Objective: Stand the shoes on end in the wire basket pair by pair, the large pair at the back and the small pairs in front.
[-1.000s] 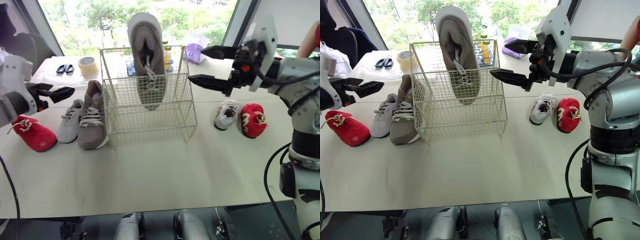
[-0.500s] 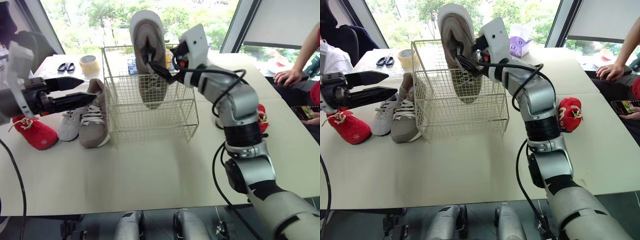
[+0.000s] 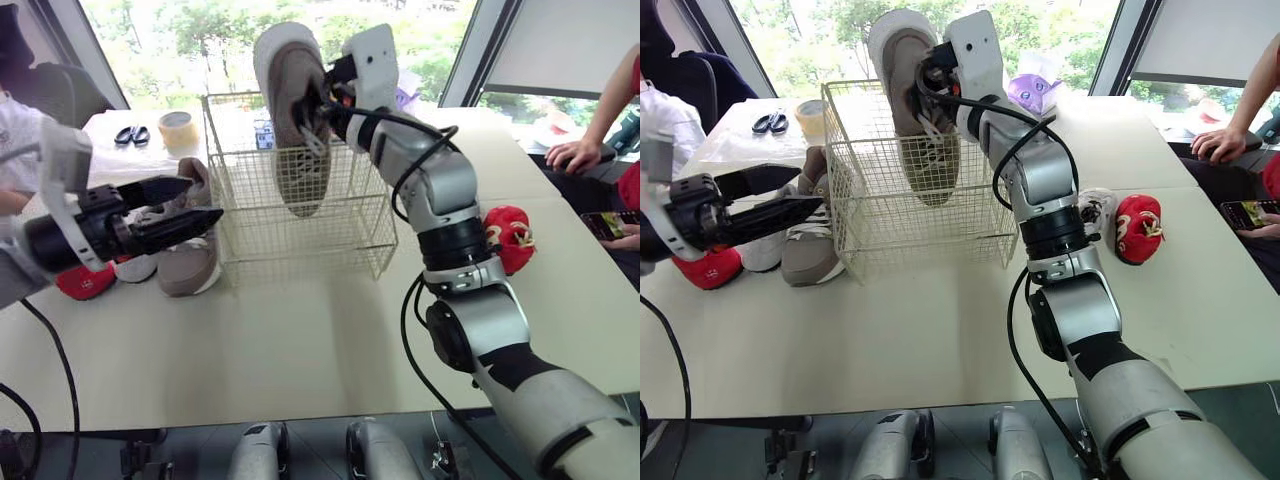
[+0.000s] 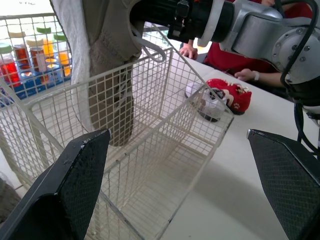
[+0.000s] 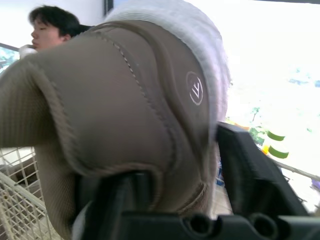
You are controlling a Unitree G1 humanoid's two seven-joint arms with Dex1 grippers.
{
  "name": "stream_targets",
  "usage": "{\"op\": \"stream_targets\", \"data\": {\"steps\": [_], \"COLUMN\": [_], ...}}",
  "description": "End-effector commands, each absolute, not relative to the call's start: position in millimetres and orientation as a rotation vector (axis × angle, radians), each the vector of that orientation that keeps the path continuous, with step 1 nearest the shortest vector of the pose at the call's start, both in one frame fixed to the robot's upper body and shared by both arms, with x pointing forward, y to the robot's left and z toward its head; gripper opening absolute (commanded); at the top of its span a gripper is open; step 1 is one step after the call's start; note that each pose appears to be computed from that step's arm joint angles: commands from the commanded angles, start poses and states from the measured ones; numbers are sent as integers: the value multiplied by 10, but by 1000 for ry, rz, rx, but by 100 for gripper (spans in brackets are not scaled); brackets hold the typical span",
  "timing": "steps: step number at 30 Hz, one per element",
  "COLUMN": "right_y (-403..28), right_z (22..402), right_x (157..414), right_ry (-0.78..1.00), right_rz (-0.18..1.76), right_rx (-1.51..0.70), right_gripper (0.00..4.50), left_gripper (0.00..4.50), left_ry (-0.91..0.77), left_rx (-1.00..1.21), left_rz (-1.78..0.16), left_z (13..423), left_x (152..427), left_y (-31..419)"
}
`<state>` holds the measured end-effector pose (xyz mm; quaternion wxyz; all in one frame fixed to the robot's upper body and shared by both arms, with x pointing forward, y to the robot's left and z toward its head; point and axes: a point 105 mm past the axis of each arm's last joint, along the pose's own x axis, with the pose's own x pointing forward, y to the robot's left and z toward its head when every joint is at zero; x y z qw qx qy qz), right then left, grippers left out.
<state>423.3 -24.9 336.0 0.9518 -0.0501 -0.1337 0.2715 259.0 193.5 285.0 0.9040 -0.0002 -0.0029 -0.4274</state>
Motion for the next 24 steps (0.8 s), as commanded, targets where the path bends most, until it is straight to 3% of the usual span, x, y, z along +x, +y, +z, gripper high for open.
{"op": "stream_targets", "data": {"steps": [1, 10, 19, 24], "right_y": [-163, -326, -267, -308], "right_z": [3763, 4096, 4027, 4052], "right_x": [4009, 3874, 3853, 3851], "right_ry": [-427, -550, -518, -532], "right_rz": [565, 410, 405, 379], "right_rx": [-95, -107, -95, -110], "right_gripper": [88, 88, 88, 88], "left_gripper": [450, 450, 450, 450], "left_ry": [-46, -14, -8, -92], "left_rx": [30, 33, 72, 159], "left_rz": [-897, -945, -959, -900], "left_z": [2890, 2728, 2513, 2742], "left_x": [2591, 2699, 2981, 3000], "left_y": [1864, 1691, 1262, 1323]}}
